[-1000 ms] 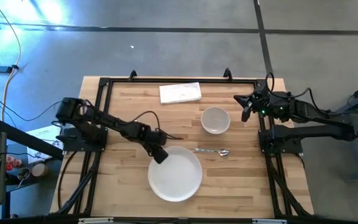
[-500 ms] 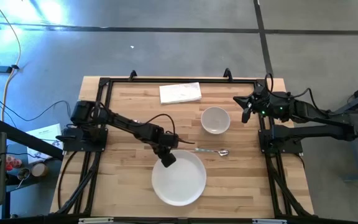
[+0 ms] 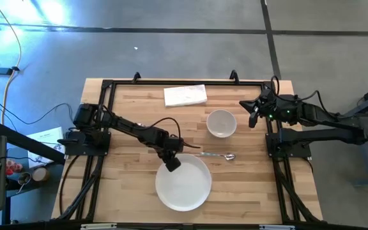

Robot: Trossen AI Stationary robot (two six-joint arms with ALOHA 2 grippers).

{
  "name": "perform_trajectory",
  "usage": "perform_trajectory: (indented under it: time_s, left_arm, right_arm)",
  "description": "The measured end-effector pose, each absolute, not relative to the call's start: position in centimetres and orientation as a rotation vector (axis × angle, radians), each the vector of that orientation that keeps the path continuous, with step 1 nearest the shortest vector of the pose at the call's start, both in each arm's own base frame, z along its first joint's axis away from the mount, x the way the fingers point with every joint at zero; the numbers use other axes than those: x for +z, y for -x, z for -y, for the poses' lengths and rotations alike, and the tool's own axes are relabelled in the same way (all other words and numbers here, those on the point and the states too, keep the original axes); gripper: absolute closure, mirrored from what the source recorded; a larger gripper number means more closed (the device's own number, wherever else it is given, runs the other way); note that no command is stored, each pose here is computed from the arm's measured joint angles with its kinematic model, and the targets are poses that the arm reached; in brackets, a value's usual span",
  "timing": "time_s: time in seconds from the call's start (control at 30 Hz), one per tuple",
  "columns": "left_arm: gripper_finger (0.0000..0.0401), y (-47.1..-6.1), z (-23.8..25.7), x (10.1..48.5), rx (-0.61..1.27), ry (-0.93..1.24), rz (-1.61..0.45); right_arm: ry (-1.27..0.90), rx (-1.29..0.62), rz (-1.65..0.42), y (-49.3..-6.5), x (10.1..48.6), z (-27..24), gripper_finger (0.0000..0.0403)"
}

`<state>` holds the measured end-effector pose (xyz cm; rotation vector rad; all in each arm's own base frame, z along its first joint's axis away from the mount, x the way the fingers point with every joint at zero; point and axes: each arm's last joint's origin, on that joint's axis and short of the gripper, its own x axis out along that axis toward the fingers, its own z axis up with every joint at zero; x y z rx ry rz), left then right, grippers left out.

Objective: Set table place
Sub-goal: Move the white plate to the bottom middle of the table

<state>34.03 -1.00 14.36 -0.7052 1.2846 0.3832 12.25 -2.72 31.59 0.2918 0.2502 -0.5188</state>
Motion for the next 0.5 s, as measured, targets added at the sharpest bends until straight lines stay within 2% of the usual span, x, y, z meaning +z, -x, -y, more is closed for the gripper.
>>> perform_trajectory:
  time_s: [0.33, 0.5]
  left_arm:
    - [0.0294, -33.7, 0.9, 14.8, 0.425, 0.674, -1.281]
    - [0.0275, -33.3, 0.8, 16.3, 0.421, 0.679, -1.245]
  right_arm:
    - [-0.298, -0.515, -0.256, -12.2, 31.5, 2.7, 0.0402]
    - [-0.323, -0.522, -0.277, -12.2, 31.3, 2.7, 0.0402]
